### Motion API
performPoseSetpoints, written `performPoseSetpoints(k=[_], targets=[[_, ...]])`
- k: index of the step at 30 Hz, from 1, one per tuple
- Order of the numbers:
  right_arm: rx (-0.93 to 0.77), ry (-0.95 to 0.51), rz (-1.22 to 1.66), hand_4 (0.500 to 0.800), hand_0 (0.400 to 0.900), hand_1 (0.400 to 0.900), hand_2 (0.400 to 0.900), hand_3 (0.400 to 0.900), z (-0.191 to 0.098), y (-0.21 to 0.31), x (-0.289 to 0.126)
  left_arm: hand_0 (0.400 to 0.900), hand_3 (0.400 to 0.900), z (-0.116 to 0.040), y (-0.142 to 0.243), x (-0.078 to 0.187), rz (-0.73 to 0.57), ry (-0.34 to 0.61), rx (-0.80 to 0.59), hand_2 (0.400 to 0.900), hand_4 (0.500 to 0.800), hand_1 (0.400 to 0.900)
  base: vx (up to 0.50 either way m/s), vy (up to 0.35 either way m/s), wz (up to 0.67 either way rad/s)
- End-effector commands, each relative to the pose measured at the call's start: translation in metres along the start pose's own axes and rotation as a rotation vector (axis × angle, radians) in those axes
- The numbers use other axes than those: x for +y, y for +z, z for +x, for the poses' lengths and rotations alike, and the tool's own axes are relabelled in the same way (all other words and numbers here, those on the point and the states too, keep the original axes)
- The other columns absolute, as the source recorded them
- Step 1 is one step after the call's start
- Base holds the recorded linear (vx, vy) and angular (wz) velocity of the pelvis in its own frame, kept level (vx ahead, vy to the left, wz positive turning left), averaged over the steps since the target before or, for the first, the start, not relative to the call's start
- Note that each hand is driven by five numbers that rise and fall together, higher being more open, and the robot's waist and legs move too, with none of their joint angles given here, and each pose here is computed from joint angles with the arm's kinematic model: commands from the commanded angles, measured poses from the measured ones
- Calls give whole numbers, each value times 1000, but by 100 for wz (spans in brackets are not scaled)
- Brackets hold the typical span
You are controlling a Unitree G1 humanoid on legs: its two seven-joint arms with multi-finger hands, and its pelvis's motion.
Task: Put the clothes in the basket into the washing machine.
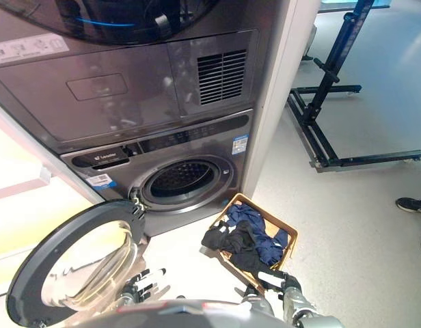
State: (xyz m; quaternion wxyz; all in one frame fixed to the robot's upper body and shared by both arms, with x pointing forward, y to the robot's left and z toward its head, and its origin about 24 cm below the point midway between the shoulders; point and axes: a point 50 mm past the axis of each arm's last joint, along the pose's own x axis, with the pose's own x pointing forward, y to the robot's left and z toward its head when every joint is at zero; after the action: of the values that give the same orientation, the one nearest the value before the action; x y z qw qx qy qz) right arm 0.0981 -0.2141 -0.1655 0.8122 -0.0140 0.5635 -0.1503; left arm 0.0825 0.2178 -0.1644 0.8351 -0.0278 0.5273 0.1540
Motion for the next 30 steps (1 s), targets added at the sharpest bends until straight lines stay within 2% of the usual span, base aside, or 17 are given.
performPoseSetpoints(k=[1, 22, 26, 30], targets=[[-82, 8, 12, 800, 900, 900, 900, 900, 2, 33, 5, 900, 900, 4, 16, -8, 20, -9, -48, 900, 800, 900, 0, 0, 0], [-115, 6, 36, 800, 900, 900, 900, 900, 3, 43, 5, 900, 900, 4, 18, -6, 7, -1, -53, 900, 800, 900, 0, 1, 1], [-287, -10, -103, 800, 900, 900, 900, 900, -1, 93, 8, 900, 900, 5, 36, -10, -6, -13, -136, 900, 800, 900, -110, 7, 1], [-604, -62, -365, 800, 900, 900, 900, 900, -23, 172, 20, 900, 900, -2, 91, -20, -33, -47, -385, 900, 800, 900, -284, -7, 1]])
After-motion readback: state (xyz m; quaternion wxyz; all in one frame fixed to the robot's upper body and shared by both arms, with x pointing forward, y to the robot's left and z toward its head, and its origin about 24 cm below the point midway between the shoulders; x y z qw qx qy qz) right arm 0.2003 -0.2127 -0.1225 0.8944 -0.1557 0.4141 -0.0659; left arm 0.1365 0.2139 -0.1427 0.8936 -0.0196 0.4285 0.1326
